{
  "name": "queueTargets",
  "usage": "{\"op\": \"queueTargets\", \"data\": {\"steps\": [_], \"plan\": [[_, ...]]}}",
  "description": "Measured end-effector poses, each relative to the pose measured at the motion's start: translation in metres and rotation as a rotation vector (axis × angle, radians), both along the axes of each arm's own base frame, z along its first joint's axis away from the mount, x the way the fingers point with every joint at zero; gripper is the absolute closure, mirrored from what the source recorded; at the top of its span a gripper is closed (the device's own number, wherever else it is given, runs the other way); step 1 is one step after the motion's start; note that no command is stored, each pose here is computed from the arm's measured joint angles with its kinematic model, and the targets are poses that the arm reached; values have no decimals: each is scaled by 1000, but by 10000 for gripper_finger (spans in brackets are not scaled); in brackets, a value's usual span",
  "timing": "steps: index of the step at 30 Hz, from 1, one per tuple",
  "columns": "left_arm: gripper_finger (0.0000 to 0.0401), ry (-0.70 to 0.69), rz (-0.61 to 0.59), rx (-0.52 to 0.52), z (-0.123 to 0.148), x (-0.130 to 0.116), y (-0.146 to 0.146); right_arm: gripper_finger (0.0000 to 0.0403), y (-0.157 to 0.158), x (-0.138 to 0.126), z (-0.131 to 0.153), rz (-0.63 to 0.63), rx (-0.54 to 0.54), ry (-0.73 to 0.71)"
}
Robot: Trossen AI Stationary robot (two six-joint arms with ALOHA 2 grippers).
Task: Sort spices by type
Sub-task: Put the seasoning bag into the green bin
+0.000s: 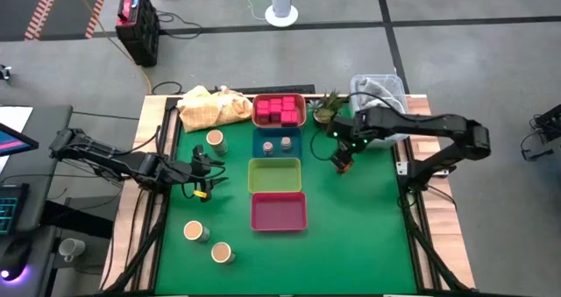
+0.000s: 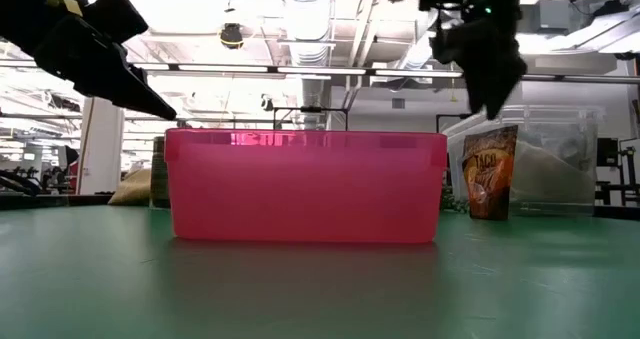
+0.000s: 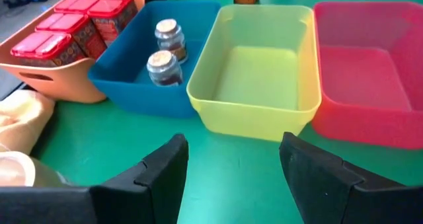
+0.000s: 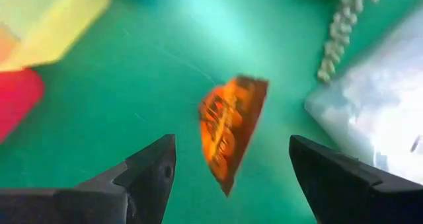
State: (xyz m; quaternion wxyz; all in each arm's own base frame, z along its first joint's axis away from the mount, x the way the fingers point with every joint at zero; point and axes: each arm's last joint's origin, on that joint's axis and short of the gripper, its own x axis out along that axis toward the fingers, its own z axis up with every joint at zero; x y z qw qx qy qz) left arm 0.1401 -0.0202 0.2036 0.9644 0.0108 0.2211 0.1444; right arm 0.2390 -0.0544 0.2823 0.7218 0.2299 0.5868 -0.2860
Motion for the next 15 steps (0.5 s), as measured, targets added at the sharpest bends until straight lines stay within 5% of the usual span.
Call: {"op": "queueTargets", "data": {"steps": [9,15], "plan": [[175,-9,1,-6,1,0,0,101,1,0,-39,-8,11,85],[175,-8,-3,-10,1,0,0,189,3,9,-55,53,5,135]]}}
